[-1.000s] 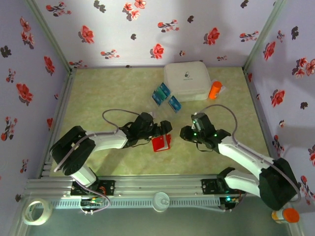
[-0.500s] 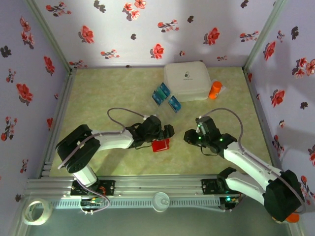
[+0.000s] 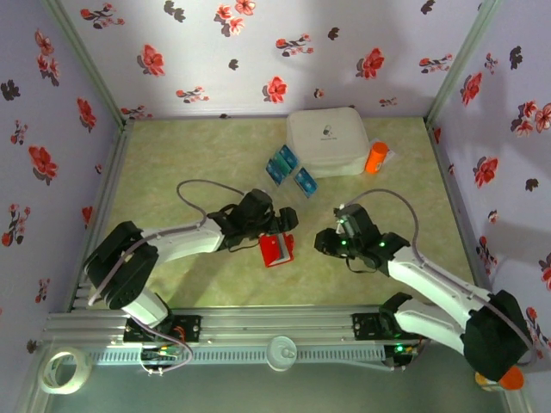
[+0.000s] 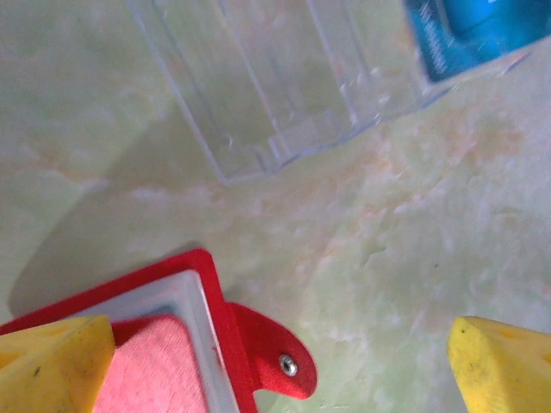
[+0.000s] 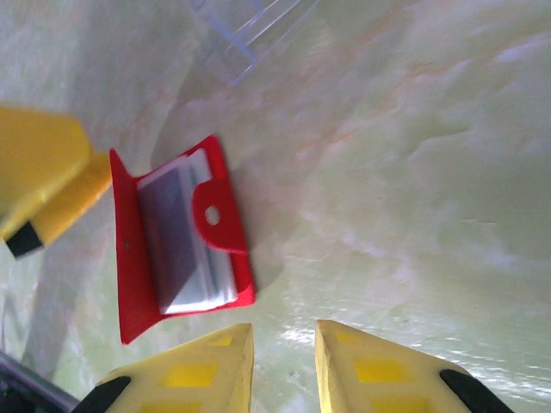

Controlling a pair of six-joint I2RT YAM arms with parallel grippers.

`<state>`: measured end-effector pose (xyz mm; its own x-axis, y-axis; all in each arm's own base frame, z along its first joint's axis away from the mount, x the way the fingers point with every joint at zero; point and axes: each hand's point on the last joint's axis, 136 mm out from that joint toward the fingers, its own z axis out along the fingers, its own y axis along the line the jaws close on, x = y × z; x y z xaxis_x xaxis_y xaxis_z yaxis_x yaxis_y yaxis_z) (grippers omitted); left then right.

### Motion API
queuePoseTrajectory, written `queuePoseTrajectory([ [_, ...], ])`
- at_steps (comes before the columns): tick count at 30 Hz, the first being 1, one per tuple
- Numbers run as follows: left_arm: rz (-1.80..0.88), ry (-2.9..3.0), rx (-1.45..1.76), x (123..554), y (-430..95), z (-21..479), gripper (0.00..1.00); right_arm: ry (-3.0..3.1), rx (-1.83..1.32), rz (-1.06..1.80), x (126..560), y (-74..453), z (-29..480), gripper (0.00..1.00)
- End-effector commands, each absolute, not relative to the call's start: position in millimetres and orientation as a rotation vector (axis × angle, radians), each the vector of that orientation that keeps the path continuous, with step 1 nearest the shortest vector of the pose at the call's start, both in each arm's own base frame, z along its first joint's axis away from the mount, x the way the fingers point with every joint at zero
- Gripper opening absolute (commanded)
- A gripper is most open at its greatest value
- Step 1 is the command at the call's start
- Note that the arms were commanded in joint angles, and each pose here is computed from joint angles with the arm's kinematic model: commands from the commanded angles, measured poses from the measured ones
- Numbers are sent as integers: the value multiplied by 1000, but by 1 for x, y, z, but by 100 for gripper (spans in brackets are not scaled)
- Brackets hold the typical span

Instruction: Put the credit cards into the card holder

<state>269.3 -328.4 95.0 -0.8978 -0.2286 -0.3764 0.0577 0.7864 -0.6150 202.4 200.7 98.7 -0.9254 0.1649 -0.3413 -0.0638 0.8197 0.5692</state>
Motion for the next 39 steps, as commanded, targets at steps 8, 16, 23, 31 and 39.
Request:
queuePoseTrajectory([
  [8, -897, 2444, -257, 307, -265, 139, 100, 2560, -230, 863, 201, 297, 147, 23],
  [16, -780, 2417, -491, 311, -181, 142, 100, 2648, -463, 786, 204, 378, 123, 18],
  [23, -743, 2461, -502, 300, -170, 128, 100, 2725, -425, 648, 219, 367, 83, 14],
  [31, -744, 2510, -431, 292, -176, 119, 100, 2762, -260, 604, 227, 321, 53, 12],
  [39, -676, 2603, -213, 274, -202, 111, 100, 2788, -169, 599, 220, 300, 27, 12],
])
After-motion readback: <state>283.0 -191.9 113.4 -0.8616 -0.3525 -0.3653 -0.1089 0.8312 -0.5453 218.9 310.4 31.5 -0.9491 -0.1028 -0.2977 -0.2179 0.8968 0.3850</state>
